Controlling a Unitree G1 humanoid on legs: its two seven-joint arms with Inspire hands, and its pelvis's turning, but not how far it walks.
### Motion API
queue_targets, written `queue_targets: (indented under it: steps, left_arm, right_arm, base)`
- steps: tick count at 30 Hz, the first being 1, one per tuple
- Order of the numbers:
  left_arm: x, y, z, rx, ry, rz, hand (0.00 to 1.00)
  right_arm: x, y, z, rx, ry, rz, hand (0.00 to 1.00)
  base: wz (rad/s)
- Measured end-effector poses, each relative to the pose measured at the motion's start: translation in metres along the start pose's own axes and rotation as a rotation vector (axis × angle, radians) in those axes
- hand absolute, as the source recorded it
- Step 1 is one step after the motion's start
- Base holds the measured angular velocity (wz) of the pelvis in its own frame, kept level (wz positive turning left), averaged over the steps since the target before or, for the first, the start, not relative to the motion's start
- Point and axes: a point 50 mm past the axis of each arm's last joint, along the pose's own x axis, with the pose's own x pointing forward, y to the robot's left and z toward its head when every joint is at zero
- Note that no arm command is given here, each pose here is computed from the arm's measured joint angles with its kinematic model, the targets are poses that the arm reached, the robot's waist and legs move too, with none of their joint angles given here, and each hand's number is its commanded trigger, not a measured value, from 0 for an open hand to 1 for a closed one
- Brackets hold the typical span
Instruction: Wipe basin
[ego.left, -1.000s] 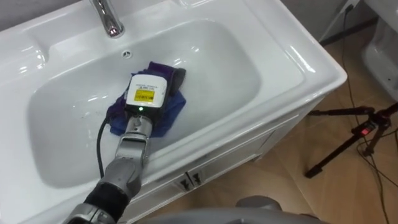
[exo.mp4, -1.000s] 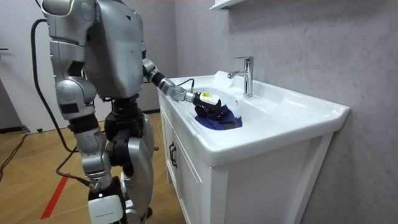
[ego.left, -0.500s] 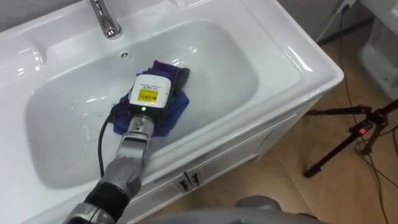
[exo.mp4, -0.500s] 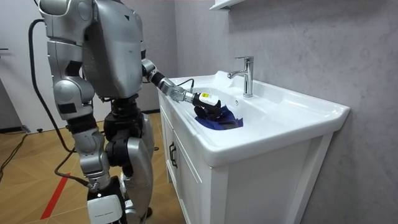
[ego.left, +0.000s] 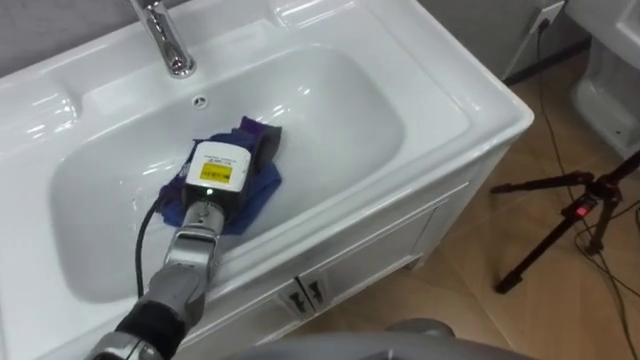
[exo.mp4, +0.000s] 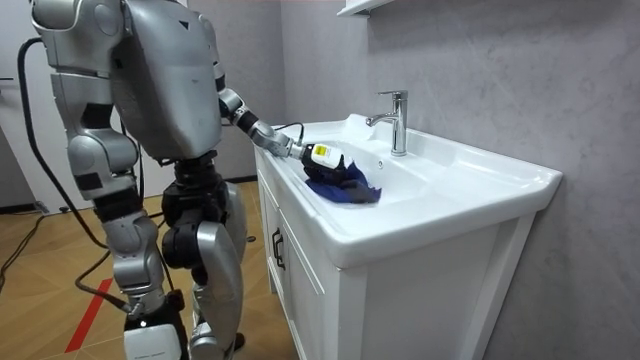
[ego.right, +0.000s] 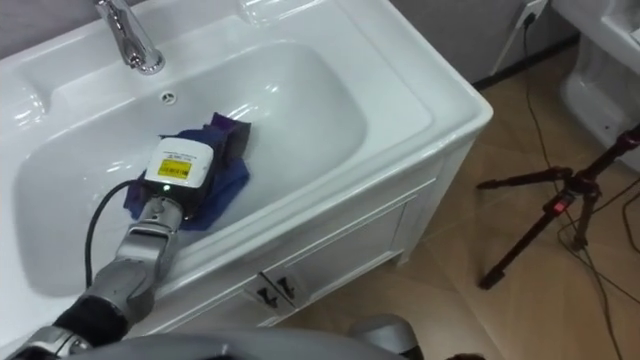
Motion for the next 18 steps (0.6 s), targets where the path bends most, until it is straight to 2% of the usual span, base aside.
queue_targets:
  steps: [3,6,9,18]
  left_arm:
    - [-0.015,-0.018,-0.024,0.091,0.064,-0.041,1.00]
    - [-0.027,-0.031,-0.038,0.198,0.060,-0.059,1.00]
    - [-0.030,-0.037,-0.039,0.248,0.057,-0.085,1.00]
    - [-0.035,-0.044,-0.044,0.322,0.122,-0.176,1.00]
  right_arm:
    - [-0.001,-0.010,-0.004,0.036,0.007,-0.020,0.00]
    - [-0.002,-0.022,-0.009,0.090,0.002,-0.052,0.00]
    - [-0.003,-0.032,-0.007,0.082,-0.002,-0.085,0.00]
    - [-0.004,-0.036,-0.001,0.076,0.001,-0.101,0.00]
  base:
    - [-0.15]
    - [-0.22]
    - [-0.16]
    - [-0.07]
